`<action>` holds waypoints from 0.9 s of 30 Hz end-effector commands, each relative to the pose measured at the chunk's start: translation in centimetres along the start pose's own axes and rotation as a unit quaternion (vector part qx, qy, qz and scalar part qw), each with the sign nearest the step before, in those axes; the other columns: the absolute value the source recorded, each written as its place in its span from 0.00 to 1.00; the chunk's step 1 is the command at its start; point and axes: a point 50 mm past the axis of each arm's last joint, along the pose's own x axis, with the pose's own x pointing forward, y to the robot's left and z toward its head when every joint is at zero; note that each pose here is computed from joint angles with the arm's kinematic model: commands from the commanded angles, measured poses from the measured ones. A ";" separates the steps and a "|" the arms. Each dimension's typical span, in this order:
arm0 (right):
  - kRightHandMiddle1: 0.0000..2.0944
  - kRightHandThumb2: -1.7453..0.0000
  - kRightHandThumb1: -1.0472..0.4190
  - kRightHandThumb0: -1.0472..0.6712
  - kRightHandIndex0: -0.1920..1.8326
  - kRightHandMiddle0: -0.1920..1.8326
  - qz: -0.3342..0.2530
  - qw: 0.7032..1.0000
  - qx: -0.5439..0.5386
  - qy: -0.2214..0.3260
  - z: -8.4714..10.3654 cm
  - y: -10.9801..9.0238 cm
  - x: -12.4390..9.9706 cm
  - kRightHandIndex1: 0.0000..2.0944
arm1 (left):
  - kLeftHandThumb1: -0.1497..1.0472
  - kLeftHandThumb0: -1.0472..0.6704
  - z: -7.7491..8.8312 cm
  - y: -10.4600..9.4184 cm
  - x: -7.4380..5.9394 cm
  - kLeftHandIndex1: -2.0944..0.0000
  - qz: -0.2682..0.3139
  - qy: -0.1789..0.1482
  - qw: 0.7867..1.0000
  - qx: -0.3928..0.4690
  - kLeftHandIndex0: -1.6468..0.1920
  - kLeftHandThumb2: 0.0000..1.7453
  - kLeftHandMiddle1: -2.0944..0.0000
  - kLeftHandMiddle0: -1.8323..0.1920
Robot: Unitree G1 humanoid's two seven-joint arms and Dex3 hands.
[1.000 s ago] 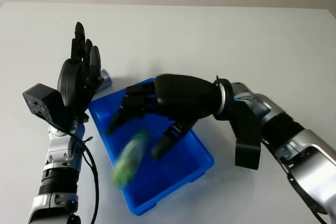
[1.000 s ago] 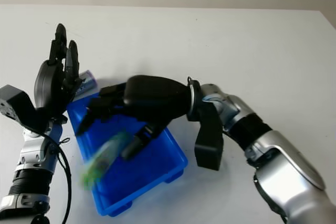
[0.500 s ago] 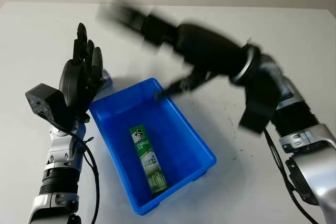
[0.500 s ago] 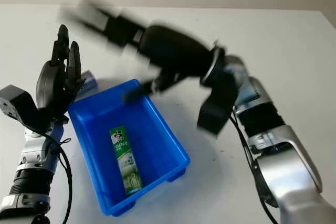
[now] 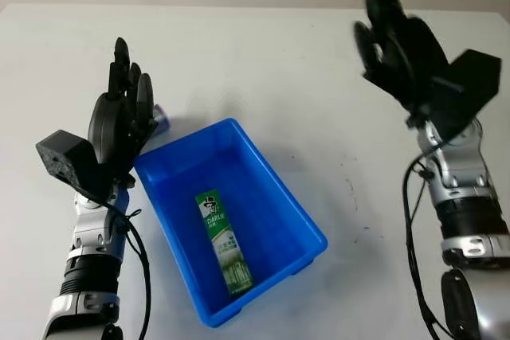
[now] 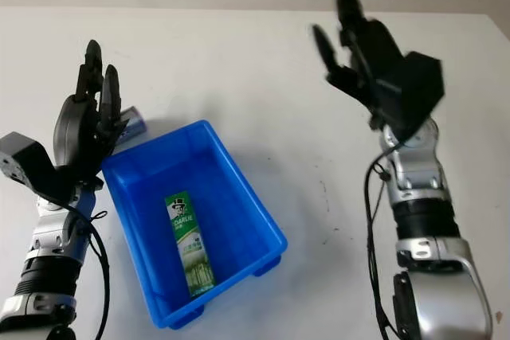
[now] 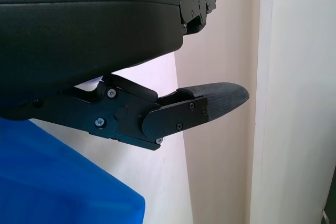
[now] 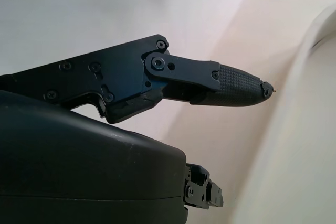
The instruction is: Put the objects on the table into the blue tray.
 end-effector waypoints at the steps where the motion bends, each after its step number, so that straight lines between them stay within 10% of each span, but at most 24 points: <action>1: 0.00 0.63 0.00 0.16 0.00 0.00 -0.013 1.000 0.021 0.010 -0.5 -0.2 -0.6 0.00 | 1.00 0.22 0.5 0.1 0.3 1.00 -0.001 -0.009 1.000 0.004 1.00 0.36 1.00 1.00; 18: 0.00 0.61 0.00 0.18 0.00 0.00 -0.034 0.995 0.068 0.057 -3.1 1.0 -3.3 0.00 | 1.00 0.24 1.7 0.9 0.6 1.00 0.008 -0.013 1.000 0.024 1.00 0.33 1.00 1.00; 27: 0.00 0.60 0.00 0.19 0.00 0.00 -0.028 0.997 0.057 0.051 -2.5 0.8 -3.1 0.00 | 1.00 0.26 12.8 4.7 3.4 0.95 0.089 0.041 0.920 0.381 0.90 0.08 0.95 0.89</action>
